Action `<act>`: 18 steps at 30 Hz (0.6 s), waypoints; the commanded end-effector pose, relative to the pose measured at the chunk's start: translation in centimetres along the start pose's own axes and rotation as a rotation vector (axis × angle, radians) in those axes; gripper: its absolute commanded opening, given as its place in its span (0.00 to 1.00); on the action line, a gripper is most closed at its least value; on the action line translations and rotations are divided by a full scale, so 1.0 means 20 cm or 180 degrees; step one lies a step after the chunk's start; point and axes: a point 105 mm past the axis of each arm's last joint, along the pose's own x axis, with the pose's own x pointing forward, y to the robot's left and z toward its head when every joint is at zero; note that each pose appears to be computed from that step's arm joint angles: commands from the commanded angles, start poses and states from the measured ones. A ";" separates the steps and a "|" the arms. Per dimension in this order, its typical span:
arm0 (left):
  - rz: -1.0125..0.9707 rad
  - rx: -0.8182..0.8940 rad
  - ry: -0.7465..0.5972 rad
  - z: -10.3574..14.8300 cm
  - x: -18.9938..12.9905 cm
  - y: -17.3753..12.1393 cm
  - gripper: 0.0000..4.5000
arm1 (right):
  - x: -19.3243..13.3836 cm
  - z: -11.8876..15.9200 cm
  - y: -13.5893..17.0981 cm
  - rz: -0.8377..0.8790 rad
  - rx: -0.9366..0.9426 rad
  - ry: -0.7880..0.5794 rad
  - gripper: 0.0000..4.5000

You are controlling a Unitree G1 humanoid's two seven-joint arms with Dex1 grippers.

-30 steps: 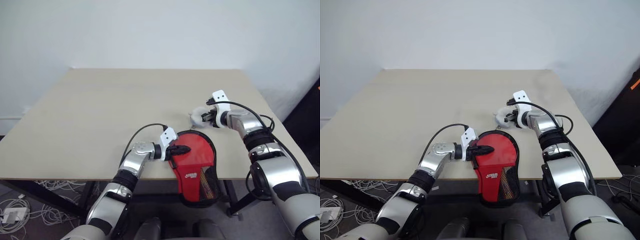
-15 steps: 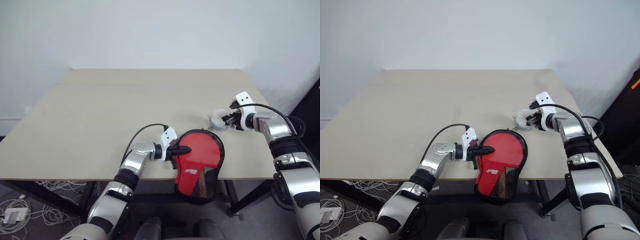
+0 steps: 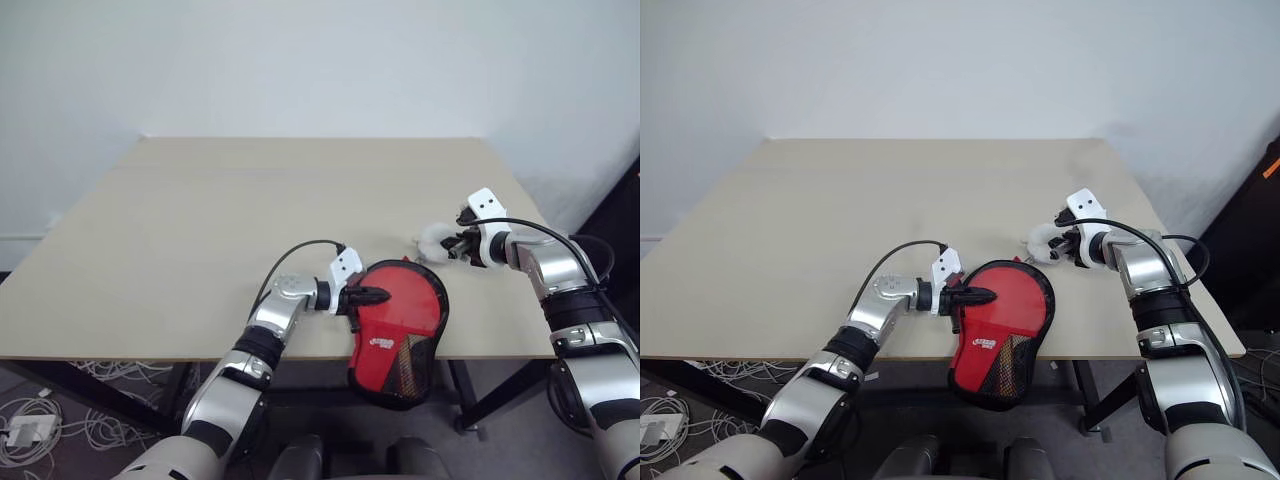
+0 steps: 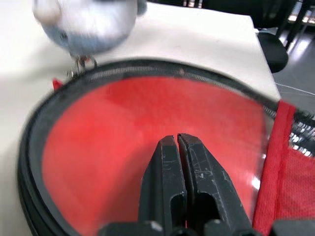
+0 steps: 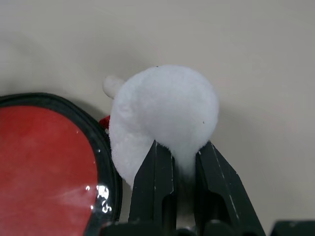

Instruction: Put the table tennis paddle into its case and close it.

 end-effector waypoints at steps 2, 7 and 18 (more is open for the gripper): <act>-0.0139 0.0325 -0.0138 0.21 -0.01 0.01 0.00 | -0.04 0.10 -0.02 -0.0077 -0.0086 -0.0200 0.01; -0.0129 0.0319 -0.0156 0.22 0.06 0.01 0.00 | -0.03 0.10 -0.02 -0.0094 -0.0042 -0.0206 0.01; 0.0068 -0.0012 -0.0133 0.07 0.21 0.01 0.00 | -0.02 0.09 0.00 -0.0094 0.0023 -0.0203 0.01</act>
